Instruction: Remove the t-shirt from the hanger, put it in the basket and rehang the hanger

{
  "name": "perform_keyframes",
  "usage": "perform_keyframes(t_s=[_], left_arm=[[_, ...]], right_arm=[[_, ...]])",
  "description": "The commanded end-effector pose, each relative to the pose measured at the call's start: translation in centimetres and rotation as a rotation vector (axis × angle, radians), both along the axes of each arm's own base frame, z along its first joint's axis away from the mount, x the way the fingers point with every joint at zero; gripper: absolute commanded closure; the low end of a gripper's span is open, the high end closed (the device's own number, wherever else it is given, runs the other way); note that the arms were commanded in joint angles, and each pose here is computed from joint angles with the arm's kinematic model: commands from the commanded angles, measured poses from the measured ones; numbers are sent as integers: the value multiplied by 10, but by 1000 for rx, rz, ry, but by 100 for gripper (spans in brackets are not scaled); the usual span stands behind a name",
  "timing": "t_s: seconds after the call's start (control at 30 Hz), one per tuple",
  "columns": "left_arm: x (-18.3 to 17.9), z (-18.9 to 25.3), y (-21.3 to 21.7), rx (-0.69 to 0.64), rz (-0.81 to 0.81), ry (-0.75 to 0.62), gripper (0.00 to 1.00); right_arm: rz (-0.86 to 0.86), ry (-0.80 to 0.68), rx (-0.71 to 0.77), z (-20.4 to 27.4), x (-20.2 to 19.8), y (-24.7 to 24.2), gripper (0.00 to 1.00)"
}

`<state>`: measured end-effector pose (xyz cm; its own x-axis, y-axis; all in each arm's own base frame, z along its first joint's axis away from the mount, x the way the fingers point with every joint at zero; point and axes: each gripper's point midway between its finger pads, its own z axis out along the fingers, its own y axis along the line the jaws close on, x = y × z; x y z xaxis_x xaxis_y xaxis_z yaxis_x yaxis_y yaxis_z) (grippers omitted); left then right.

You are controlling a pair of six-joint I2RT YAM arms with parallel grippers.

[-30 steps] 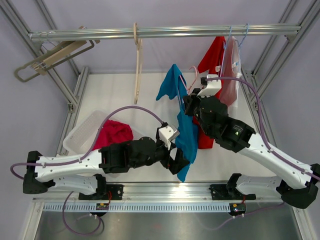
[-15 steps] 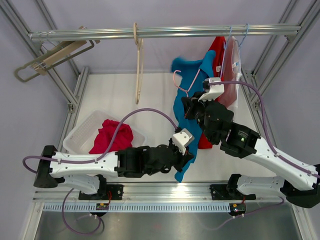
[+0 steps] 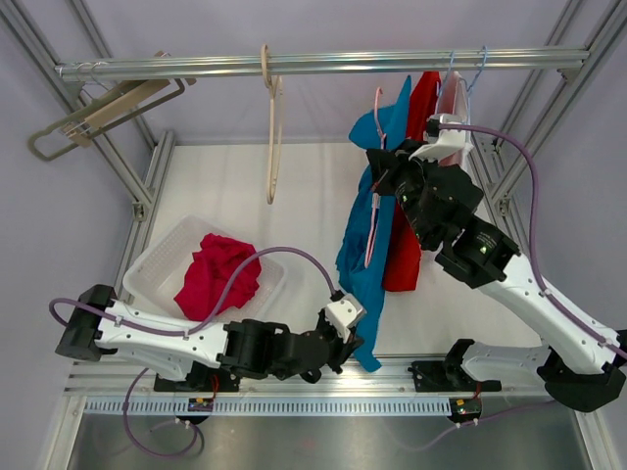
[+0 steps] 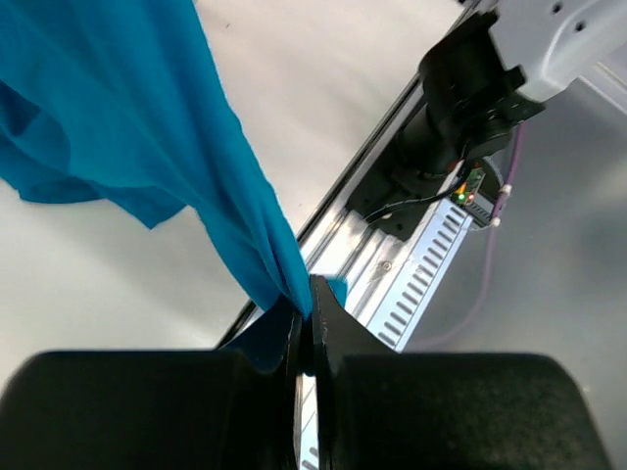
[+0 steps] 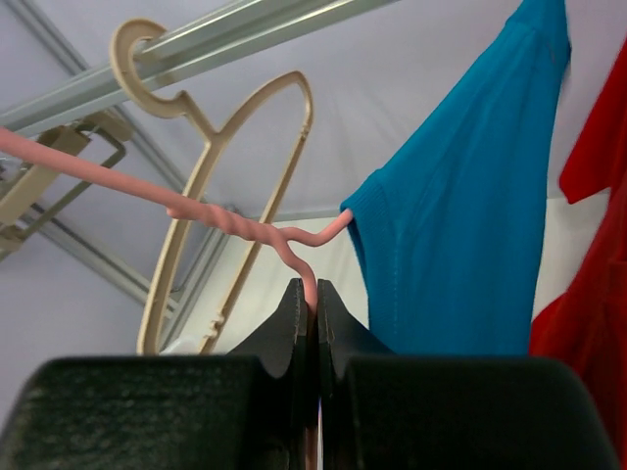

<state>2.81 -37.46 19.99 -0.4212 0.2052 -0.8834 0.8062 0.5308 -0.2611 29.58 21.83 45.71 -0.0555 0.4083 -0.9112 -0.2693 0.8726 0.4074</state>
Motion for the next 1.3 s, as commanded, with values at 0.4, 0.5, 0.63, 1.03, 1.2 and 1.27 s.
perform_keyframes(t_s=[0.4, 0.5, 0.63, 1.03, 1.2, 1.27], left_arm=[[58, 14, 39, 60, 205, -169, 100], [91, 79, 45, -43, 314, -303, 100], [128, 151, 54, -211, 423, -402, 100], [190, 185, -40, -414, 278, -433, 26], [181, 193, -67, -498, 182, -432, 16], [185, 197, -60, -495, 229, -437, 94]], right_arm=[[545, -149, 152, 99, -119, -3, 100], [662, -131, 177, 82, -151, -6, 100], [790, -139, 230, 74, -191, -17, 100], [1048, -214, 342, 95, -273, -47, 100], [1096, -205, 355, 88, -281, -46, 100], [1069, -212, 362, 88, -280, -51, 100]])
